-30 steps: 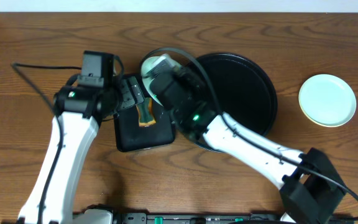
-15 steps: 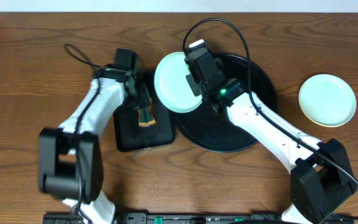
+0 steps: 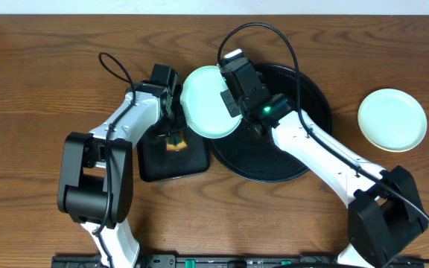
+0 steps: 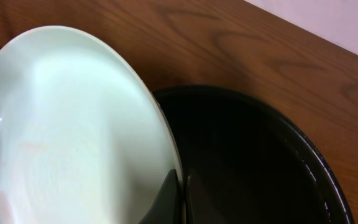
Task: Clean dirty plates on tray and stack at the side
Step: 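Regrasp the sponge with left gripper, then scrub the tilted green plate with the sponge in left gripper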
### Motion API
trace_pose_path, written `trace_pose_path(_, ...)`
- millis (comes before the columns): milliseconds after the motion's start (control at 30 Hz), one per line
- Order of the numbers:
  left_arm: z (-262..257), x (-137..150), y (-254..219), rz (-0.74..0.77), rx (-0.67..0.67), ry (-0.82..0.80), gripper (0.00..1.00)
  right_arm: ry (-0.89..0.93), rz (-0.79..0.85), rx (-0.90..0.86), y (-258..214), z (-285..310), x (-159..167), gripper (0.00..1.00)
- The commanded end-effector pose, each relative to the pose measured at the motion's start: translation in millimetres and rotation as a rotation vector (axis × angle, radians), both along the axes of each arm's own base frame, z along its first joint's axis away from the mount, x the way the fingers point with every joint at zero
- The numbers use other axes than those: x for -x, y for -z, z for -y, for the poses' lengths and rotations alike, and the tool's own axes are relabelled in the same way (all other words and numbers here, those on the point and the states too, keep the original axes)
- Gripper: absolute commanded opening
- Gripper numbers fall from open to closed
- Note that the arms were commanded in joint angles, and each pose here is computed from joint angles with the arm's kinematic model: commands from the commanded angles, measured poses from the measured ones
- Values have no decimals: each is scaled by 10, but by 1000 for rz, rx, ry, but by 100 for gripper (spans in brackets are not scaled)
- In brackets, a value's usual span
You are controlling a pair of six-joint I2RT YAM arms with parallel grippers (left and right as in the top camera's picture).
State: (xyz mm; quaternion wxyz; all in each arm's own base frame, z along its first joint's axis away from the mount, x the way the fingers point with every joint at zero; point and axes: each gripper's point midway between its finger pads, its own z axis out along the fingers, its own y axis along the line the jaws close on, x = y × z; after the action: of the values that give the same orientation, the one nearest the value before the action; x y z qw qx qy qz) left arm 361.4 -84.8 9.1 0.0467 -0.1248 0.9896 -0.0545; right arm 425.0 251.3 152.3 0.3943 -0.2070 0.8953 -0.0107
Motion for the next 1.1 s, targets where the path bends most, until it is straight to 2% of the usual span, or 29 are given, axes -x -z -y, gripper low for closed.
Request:
trace_pose_path(0,-59,57,-36,-27,6,-9,8,12,29,-40,-191,-24,-24,1)
trace_pose_path(267,51,-42,-894,152,163,-68,7,13,29,-40,-192,-23,-26,1)
trace_pose_path(367,199,-54,-1059,197,208,-57,7,5,37,-38,-205,-34,-34,1)
trace_pose_path(533,366,9,-951,159,218,-48,7,-74,71,67,-222,-75,-8,1)
trace_pose_path(700,445,8,-783,120,219,-69,7,-53,114,130,-271,-82,18,1)
trace_pose_path(1000,680,7,-375,46,210,-67,7,-51,125,146,-284,-119,52,1)
trace_pose_path(1067,604,3,-331,47,167,-76,8,-52,125,146,-283,-120,54,1)
